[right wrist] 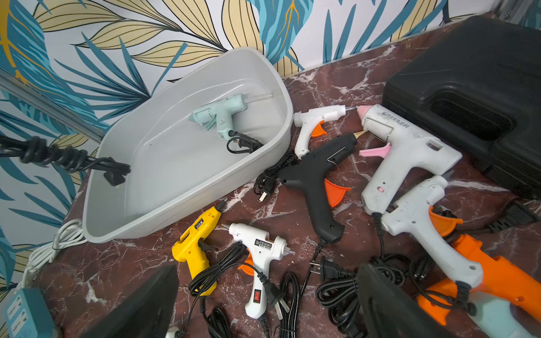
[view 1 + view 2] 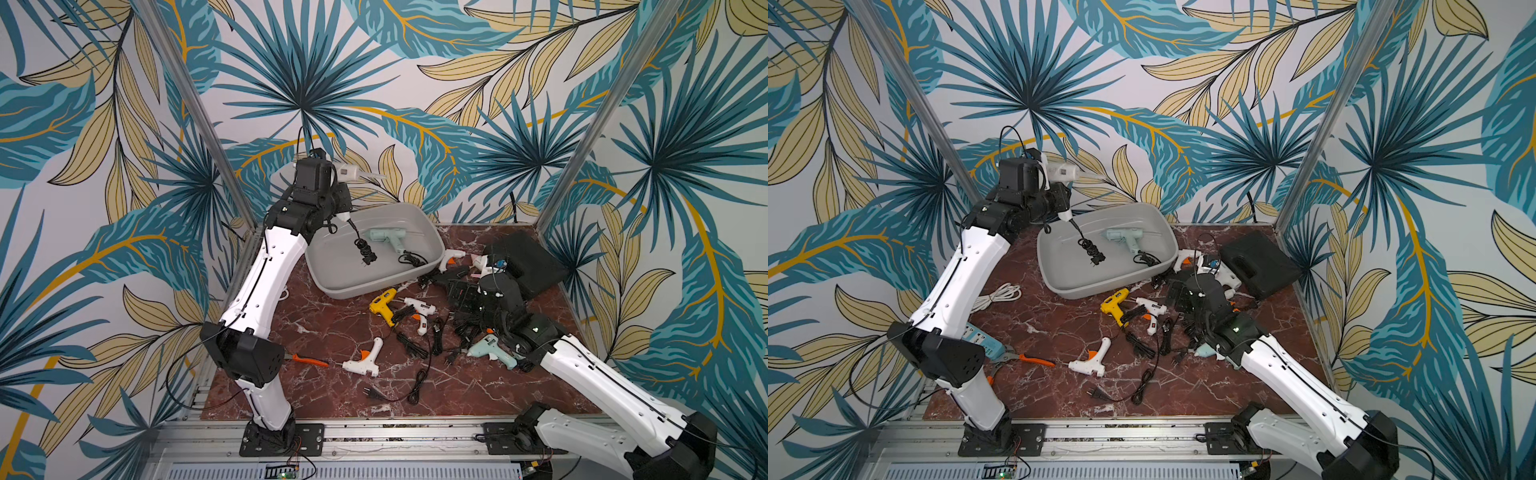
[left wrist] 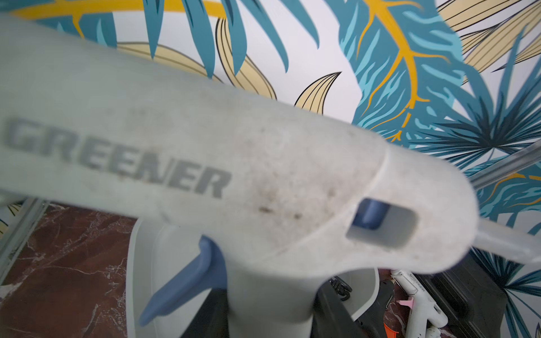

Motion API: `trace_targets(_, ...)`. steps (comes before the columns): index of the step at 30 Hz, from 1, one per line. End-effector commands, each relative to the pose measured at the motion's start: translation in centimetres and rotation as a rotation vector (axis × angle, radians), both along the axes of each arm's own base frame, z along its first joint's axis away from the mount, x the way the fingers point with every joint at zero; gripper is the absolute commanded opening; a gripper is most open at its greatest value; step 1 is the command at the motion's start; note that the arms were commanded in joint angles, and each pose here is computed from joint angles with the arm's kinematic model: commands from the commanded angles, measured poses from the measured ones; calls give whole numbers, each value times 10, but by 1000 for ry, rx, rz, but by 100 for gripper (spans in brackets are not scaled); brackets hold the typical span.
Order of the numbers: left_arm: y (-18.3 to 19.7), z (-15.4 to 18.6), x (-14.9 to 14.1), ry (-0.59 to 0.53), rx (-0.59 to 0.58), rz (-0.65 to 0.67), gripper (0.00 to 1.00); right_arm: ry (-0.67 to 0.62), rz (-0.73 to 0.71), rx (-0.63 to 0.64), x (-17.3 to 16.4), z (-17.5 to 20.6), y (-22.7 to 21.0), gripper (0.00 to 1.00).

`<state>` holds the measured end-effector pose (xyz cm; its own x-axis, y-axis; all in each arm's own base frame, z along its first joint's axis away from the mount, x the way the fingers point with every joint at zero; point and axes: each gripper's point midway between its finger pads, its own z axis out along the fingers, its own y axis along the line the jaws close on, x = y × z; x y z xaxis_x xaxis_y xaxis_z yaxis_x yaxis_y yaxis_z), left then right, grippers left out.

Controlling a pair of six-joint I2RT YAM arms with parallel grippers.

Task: Put the hot melt glue gun into the storage box
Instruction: Place the hot melt adhesive gun in the storage box.

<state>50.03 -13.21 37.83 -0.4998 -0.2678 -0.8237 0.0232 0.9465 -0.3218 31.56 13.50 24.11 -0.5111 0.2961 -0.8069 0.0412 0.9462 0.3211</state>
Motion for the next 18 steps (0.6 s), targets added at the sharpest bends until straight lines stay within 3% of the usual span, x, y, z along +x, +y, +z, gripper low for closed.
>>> trace_targets(1,-4,1,10,-2,-75,18,0,11,-18,-20,2,1,-1,99)
trace_targets(10,-10,-82,50,166,-151,50,0,60,-30,-60,10,-14,2,99)
trace_targets(18,4,-145,74,267,-176,173,0,141,-80,-69,13,-32,1,99)
